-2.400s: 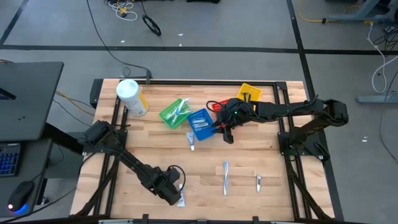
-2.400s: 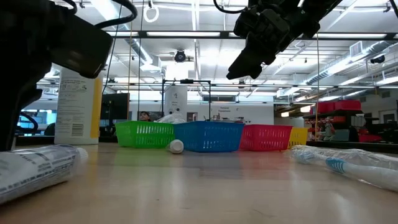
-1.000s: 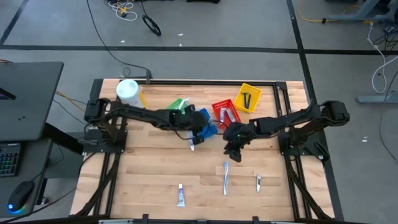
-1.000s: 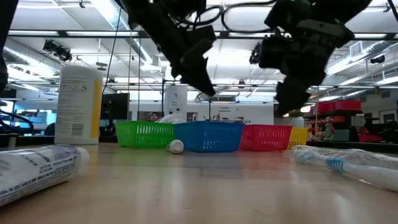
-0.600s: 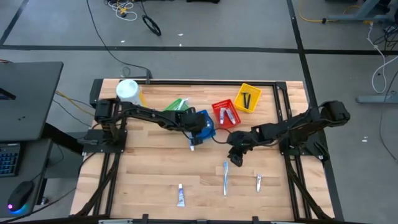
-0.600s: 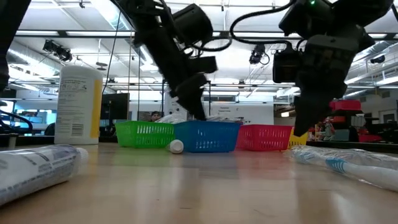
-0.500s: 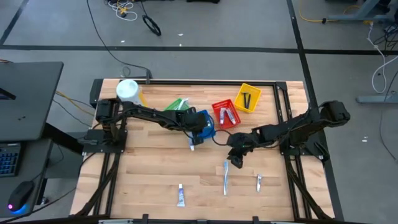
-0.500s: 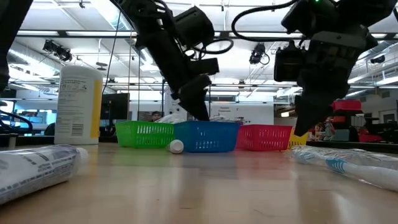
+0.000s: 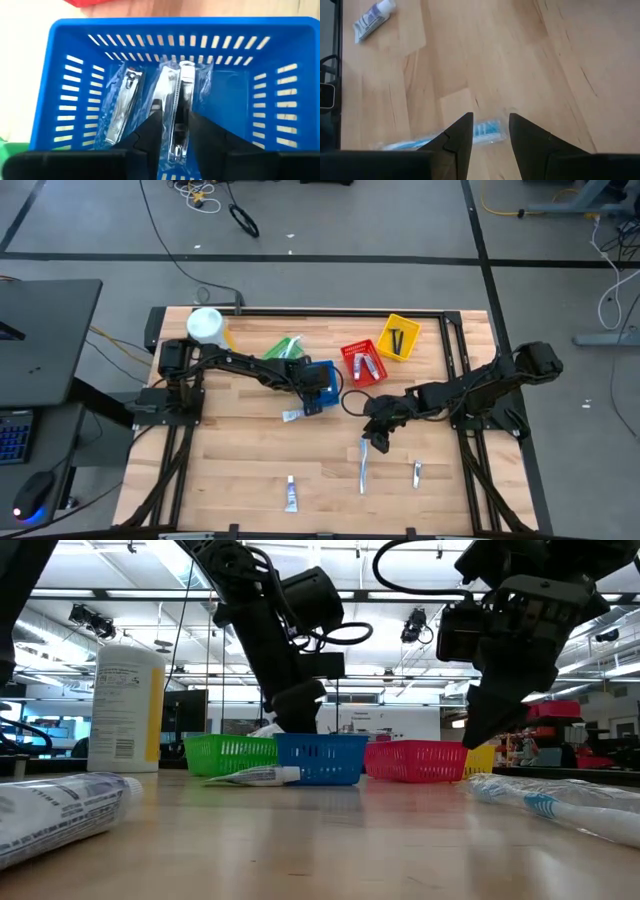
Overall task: Pick & Place Travel size toiletries
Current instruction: Put the left nail clipper into the blue bin, then put the top toothpaste into the red bin
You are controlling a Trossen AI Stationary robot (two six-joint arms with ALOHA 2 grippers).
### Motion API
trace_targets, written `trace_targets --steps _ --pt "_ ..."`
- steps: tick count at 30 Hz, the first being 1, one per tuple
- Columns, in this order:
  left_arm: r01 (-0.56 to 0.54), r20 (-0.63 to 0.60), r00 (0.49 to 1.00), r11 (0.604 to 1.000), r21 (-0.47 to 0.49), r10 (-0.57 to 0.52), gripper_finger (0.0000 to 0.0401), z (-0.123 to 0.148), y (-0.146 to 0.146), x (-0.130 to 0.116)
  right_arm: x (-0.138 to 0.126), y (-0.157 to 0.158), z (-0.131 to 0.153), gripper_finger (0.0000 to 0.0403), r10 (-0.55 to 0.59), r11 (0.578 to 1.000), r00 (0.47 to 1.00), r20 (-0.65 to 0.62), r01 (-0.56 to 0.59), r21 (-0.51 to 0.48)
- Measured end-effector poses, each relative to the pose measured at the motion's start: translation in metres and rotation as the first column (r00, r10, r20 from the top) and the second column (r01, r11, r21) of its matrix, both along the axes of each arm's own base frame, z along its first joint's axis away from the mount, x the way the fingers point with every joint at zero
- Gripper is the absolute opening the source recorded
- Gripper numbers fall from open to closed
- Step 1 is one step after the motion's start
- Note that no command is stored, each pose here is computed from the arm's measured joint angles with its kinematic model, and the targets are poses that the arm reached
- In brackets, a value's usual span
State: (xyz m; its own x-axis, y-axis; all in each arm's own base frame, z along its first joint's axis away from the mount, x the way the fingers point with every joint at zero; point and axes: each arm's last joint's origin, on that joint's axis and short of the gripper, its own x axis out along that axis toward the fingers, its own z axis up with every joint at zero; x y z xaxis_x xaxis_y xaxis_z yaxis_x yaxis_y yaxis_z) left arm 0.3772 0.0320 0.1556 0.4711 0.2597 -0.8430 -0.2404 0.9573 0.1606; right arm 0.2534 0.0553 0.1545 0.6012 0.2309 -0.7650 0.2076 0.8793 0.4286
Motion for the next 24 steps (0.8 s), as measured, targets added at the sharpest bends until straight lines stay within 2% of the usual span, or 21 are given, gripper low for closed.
trace_targets --steps 6,10,15,19,24 --pt "0.011 -0.048 0.999 1.0 0.0 -0.011 0.0148 0.002 -0.004 -0.004 0.0 0.0 0.0 0.0135 0.014 1.0 1.0 0.001 -0.014 -0.011" --pt "0.038 -0.051 0.998 0.999 0.017 -0.038 0.0164 0.029 -0.017 -0.002 0.0 0.0 0.0 0.0135 0.073 0.996 0.997 0.018 -0.072 -0.058" --pt "0.071 -0.054 0.996 0.997 0.03 -0.069 0.0167 0.053 -0.037 -0.005 0.0 0.0 0.0 0.0135 0.141 0.984 0.989 0.037 -0.136 -0.112" --pt "0.08 -0.013 0.997 0.996 -0.024 -0.081 0.0167 0.06 -0.057 -0.007 0.0 0.0 0.0 0.0135 0.178 0.975 0.983 0.047 -0.17 -0.142" --pt "0.104 -0.126 0.986 0.993 -0.049 -0.11 0.0167 0.054 -0.086 -0.022 0.002 0.0 0.001 0.0135 0.189 0.973 0.98 0.063 -0.178 -0.15"
